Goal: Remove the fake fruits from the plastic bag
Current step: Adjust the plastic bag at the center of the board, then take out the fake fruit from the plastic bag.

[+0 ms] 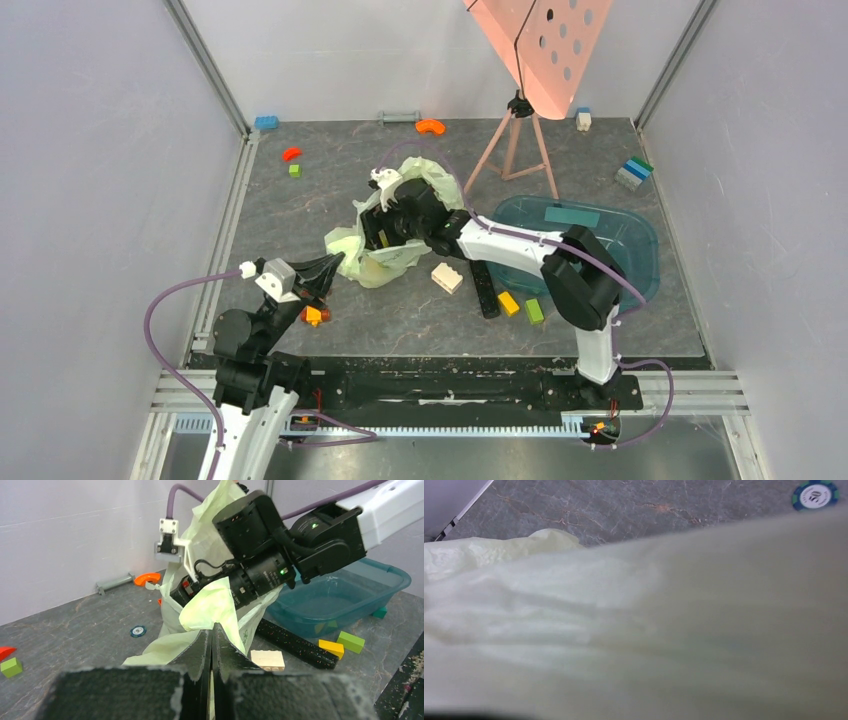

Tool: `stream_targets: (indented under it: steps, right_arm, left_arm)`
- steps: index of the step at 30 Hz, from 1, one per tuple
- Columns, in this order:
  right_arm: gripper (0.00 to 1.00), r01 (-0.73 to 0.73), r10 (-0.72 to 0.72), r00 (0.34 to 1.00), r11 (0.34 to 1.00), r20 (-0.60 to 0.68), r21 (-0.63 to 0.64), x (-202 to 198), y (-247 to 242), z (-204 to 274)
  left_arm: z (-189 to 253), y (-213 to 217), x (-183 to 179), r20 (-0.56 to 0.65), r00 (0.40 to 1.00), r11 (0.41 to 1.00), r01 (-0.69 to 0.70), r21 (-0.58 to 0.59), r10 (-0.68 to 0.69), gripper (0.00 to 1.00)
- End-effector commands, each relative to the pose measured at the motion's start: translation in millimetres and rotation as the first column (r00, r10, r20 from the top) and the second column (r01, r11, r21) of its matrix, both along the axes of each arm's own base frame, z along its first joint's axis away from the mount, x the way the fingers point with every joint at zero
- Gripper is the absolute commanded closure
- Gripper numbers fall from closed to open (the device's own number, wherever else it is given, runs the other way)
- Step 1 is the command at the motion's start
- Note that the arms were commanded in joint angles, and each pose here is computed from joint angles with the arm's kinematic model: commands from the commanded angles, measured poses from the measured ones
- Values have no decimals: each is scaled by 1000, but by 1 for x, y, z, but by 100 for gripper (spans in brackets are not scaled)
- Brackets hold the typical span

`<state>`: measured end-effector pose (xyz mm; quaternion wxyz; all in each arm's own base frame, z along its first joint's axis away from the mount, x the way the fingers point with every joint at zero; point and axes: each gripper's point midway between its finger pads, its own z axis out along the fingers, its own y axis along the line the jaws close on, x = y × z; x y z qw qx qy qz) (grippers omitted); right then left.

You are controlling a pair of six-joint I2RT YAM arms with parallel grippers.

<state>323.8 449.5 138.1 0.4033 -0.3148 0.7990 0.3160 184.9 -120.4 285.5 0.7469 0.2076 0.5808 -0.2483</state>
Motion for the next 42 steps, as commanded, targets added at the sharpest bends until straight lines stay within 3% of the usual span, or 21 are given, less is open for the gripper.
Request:
stream_targets:
  steps: [1,12,28,33,39,42]
  right_arm:
    - [21,-12,14,1000,997,-27,70,3,23,0]
    - [21,-47,51,995,998,-84,47,-4,34,-36]
    - [12,-58,38,995,973,-93,-222,-26,12,-100]
    - [13,3,-20,998,956,-55,-292,-14,6,-112]
    - [24,34,-48,998,944,-34,-328,-8,0,-121]
    - [20,31,-47,998,940,-38,-340,-9,-1,-125]
  left_arm:
    - [4,2,1,36,999,1000,-15,21,14,98]
    - [1,2,1,29,999,999,-14,31,13,98]
    - [-1,3,1,31,999,999,-17,42,16,98]
    - [-1,3,1,30,999,999,-17,43,16,98]
    - [-2,3,1,26,1000,999,-17,46,16,98]
    - [-2,3,1,27,1000,999,-16,47,15,98]
